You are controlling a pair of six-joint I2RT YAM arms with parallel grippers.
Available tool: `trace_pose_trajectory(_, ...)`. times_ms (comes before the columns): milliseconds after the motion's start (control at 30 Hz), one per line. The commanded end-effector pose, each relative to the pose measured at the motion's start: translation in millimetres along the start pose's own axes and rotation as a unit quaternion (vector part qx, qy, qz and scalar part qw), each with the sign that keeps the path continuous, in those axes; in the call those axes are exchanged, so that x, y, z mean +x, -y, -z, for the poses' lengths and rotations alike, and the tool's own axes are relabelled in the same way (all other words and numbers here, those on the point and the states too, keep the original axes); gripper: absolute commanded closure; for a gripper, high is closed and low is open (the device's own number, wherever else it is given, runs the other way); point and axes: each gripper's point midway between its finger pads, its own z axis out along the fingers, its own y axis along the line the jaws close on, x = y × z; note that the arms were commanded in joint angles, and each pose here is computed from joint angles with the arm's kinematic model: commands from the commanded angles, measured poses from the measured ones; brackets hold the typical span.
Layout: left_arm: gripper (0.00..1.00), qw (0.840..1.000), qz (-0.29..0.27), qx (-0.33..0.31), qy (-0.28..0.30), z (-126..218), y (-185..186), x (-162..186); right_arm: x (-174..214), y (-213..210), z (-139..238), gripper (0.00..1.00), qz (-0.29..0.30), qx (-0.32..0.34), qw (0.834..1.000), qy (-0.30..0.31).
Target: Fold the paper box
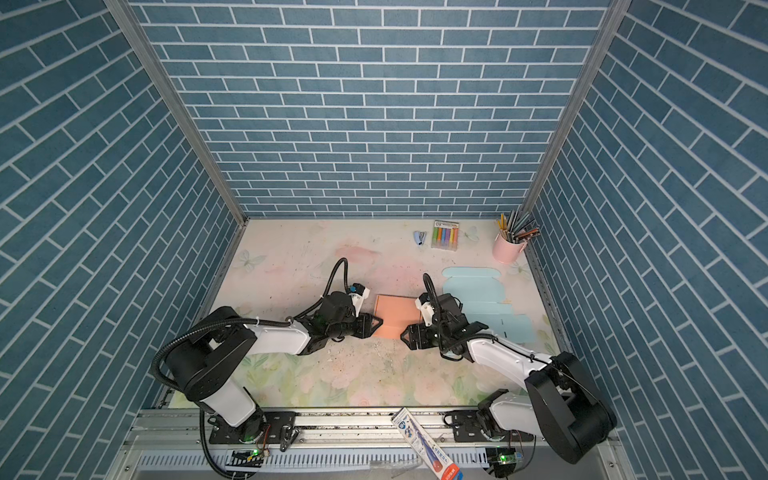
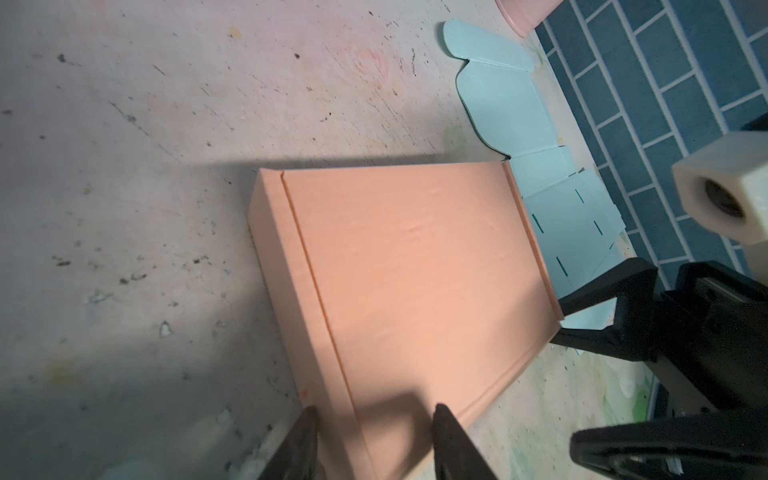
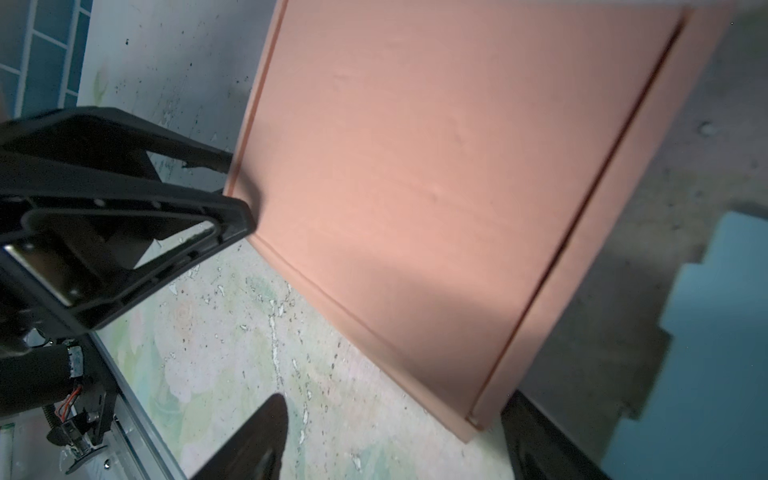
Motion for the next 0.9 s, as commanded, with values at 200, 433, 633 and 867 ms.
trace_pose_trajectory(200,0.55,0.999,-0.001,0.037,0.011,9.8,27.1,2.8,0.8,-0.3,4.1,0.16,-0.011,0.006,1.000,0.008)
trace_pose_trajectory(433,0.47,1.000,0.004,0.026,0.005,17.9,23.4,14.8,3.8,1.6,0.7,0.16,-0.025,-0.004,1.000,0.004)
trace_pose_trajectory(633,0.26,1.000,0.015,0.009,0.000,23.4,11.9,27.2,13.2,4.9,1.0,0.15,-0.027,-0.001,1.000,-0.006)
trace_pose_trajectory(867,0.28,1.000,0.005,0.003,-0.004,27.1,21.6,40.1,14.1,-0.3,0.6,0.15,-0.023,-0.010,1.000,-0.007)
